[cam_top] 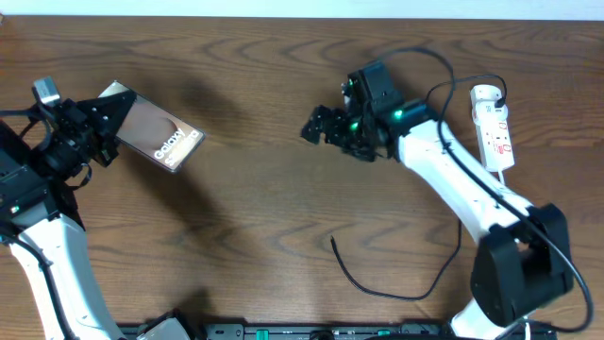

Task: Plug charger to phone and switch on socket
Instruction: 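Release the phone from the right gripper and move it toward the cable, then lower the right gripper and grasp the black cable's connector end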

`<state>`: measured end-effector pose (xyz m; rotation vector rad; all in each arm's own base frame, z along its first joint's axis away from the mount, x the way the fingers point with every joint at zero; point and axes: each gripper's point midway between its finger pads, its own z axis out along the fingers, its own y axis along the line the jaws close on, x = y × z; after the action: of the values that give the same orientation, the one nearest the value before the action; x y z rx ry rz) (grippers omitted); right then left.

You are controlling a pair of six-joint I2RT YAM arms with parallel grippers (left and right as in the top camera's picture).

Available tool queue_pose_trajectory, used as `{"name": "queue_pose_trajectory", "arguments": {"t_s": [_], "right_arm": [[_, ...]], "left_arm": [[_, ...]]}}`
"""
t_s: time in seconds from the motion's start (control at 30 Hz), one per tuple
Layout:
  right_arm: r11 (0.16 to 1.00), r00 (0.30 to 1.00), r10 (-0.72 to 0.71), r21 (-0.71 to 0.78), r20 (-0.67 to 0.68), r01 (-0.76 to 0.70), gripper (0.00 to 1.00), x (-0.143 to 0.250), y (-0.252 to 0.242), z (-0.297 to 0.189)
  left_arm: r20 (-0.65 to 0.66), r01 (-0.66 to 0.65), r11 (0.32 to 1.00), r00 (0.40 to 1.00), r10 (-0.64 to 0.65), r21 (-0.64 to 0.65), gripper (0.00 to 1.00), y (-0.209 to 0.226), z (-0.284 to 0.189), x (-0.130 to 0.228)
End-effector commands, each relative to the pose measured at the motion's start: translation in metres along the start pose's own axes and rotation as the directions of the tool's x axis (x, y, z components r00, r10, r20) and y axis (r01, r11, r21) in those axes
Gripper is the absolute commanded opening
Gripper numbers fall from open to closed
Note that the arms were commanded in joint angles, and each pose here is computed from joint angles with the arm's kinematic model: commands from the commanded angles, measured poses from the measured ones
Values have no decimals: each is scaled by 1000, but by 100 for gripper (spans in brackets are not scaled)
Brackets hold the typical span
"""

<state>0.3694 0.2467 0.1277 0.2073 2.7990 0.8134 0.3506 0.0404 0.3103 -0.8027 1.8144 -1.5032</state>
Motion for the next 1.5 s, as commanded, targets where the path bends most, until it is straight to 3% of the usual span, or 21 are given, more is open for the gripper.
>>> {"name": "queue_pose_trajectory", "arguments": {"t_s": [0.0, 0.17, 0.33, 0.9, 1.47], "right_arm": [[967, 976, -208, 165, 71, 194, 99, -12, -8, -41], [918, 969, -194, 320, -152, 234, 99, 46, -48, -33], [881, 945, -203, 372, -257, 291, 99, 99, -67, -3], [843, 969, -34, 513, -244, 159, 99, 176, -112, 36], [824, 960, -65, 528, -273, 206, 83, 198, -109, 36]], "left_arm": [[-83, -112, 993, 990, 115, 45, 8, -9, 6, 18], [-146, -192, 978, 968, 202, 80, 8, -14, 17, 36], [-173, -206, 974, 960, 220, 91, 8, -16, 22, 43], [-181, -242, 964, 949, 258, 107, 7, -17, 22, 46], [-180, -251, 962, 947, 267, 108, 8, -17, 22, 46]]}}
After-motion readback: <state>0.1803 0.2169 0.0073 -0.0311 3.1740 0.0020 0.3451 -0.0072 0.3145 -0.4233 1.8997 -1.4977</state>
